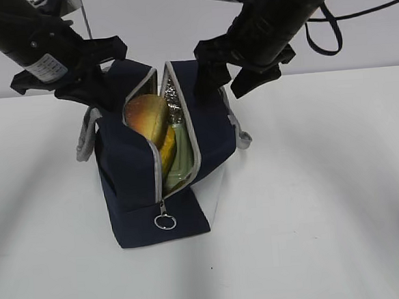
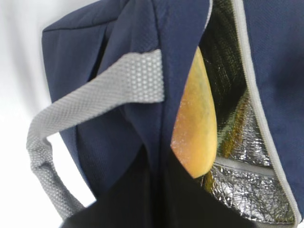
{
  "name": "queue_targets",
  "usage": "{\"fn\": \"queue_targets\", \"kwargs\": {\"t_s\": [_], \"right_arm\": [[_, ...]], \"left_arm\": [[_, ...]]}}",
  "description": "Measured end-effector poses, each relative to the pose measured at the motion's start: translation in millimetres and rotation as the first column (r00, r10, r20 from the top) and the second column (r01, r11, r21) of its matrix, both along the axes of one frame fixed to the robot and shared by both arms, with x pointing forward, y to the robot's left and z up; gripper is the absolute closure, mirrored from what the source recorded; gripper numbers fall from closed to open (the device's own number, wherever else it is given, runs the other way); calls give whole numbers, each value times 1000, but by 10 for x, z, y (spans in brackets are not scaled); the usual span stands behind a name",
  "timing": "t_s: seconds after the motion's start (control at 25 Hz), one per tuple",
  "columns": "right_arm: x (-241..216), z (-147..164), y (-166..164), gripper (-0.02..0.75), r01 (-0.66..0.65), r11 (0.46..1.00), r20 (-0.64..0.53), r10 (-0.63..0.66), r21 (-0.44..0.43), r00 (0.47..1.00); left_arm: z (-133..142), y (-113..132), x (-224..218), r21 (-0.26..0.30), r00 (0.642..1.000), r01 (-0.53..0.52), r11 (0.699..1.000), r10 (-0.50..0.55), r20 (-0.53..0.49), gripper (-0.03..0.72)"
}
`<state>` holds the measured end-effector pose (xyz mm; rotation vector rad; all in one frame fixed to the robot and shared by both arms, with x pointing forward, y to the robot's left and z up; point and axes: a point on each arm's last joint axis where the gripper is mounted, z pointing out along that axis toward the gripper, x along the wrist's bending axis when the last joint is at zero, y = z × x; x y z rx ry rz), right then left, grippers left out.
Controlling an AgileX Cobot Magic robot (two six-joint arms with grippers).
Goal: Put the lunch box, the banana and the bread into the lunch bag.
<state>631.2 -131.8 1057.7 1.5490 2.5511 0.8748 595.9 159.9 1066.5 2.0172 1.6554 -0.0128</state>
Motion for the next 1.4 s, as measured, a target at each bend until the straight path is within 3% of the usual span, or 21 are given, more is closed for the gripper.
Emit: {"fn": "queue_targets", "kwargs": {"t_s": [0.2,0.32,0.48,0.56,0.84,1.2,1.4], "right_arm": [[76,-230,30,265,5,1000,-53,-6,-11,999],[93,-296,55,411,10,1000,-78,-10,8,997],[96,-290,65,680,15,1000,-82,-13,23,997],[94,-287,59,736,13,1000,-88,-11,22,996],[-22,-7,1,748,48,999,-80,-46,18,996],[-187,407,-156,750,56,994,-42,-60,-92,997],[-184,432,-228,750,94,983,-21,-98,-159,995]], "left_arm": [[0,0,0,0,1000,0,1000,0,0,691],[0,0,0,0,1000,0,1000,0,0,691],[-2,1,-5,1,1000,2,1000,-2,-6,691],[-2,-7,-9,-2,1000,3,1000,-3,-9,691],[21,-263,-104,-65,998,62,996,-62,-11,691],[130,-495,-113,-133,994,81,988,-71,81,691],[149,-570,-25,-155,993,82,985,-67,100,691]]}}
